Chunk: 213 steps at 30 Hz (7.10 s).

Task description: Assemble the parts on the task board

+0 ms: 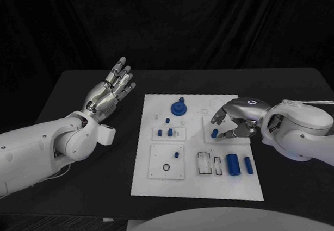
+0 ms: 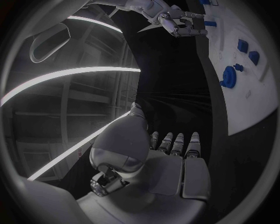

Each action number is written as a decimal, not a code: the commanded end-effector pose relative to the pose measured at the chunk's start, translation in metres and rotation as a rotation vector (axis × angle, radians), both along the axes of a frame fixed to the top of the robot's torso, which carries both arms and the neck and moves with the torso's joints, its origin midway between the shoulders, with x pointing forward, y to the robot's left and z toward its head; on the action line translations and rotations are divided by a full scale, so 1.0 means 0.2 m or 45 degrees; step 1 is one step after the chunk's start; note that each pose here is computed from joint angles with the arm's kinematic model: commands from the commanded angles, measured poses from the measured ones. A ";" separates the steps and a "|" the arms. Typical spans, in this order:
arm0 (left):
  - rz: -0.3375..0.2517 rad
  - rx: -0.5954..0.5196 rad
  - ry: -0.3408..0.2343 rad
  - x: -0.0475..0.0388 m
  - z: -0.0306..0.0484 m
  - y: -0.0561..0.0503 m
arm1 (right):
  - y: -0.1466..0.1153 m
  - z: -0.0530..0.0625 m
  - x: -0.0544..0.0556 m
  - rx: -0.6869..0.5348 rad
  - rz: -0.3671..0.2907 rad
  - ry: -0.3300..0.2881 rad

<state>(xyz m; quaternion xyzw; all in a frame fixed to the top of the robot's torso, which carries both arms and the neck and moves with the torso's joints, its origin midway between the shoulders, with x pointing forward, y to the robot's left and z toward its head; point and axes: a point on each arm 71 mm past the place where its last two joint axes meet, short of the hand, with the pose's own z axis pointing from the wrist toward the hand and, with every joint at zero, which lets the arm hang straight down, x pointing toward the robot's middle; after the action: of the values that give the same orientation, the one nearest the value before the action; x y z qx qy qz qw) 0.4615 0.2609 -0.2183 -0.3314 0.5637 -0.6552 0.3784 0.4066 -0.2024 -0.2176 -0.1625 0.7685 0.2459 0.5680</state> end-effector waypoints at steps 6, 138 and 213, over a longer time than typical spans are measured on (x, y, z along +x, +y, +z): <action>-0.032 -0.030 -0.001 -0.007 0.002 -0.01 | 0.04 -0.04 0.01 -0.039 0.044 -0.041; -0.061 -0.007 0.068 0.005 -0.029 0.00 | 0.81 -0.07 -0.28 0.030 0.715 -0.205; -0.074 0.008 0.105 0.002 -0.041 -0.01 | 0.45 0.15 -0.20 0.464 0.314 -0.092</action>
<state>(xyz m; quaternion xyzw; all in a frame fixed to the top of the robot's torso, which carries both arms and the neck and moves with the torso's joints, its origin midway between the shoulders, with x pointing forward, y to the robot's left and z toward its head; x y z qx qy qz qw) 0.4623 0.2591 -0.2286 -0.3433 0.6012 -0.6421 0.3293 0.3625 -0.1061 -0.2004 -0.2517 0.6701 0.3991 0.5731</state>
